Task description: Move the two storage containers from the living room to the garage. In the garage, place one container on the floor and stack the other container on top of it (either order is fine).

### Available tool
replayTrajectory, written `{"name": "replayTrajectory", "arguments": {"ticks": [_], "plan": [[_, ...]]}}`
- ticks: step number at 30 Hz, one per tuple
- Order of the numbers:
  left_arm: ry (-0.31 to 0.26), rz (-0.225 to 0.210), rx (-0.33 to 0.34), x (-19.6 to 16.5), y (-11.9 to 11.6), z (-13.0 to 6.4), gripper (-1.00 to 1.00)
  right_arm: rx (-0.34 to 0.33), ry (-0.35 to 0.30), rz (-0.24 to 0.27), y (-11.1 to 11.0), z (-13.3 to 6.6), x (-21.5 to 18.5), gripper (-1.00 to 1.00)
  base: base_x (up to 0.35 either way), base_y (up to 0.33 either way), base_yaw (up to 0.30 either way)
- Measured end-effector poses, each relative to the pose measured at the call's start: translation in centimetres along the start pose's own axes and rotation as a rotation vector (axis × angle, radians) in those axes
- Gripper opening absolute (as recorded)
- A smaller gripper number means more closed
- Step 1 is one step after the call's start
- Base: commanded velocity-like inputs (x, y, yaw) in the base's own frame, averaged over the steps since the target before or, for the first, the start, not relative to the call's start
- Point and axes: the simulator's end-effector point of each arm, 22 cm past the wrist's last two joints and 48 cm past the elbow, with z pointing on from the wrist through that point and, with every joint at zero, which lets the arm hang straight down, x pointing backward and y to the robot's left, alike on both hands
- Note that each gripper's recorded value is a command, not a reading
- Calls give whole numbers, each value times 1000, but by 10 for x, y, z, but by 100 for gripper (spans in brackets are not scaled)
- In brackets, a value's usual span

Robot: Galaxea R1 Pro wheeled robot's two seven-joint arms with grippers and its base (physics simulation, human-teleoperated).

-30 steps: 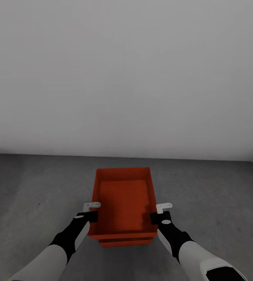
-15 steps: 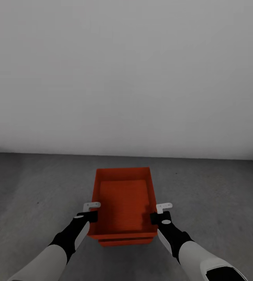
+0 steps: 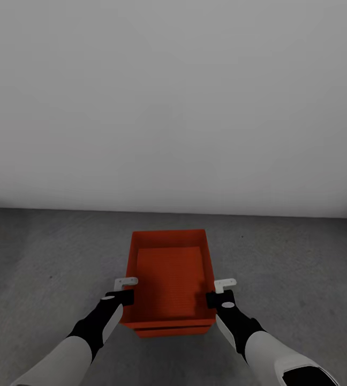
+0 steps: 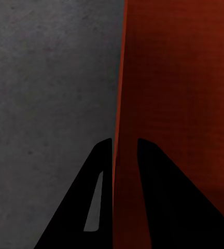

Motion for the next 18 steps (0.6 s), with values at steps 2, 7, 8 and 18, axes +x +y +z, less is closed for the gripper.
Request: {"name": "replayTrajectory", "arguments": {"ticks": [2,7,8,18], "plan": [[-1,1,0,0,0,0,-100,0,-1,1,0,0,0,-100,0,0,0],[-1,0,0,0,0,0,-100,0,-1,1,0,0,0,-100,0,0,0],[-1,0,0,-1,0,0,-100,0,-1,1,0,0,0,-100,0,0,0],[-1,0,0,0,0,0,-100,0,-1,1,0,0,0,-100,0,0,0]]}}
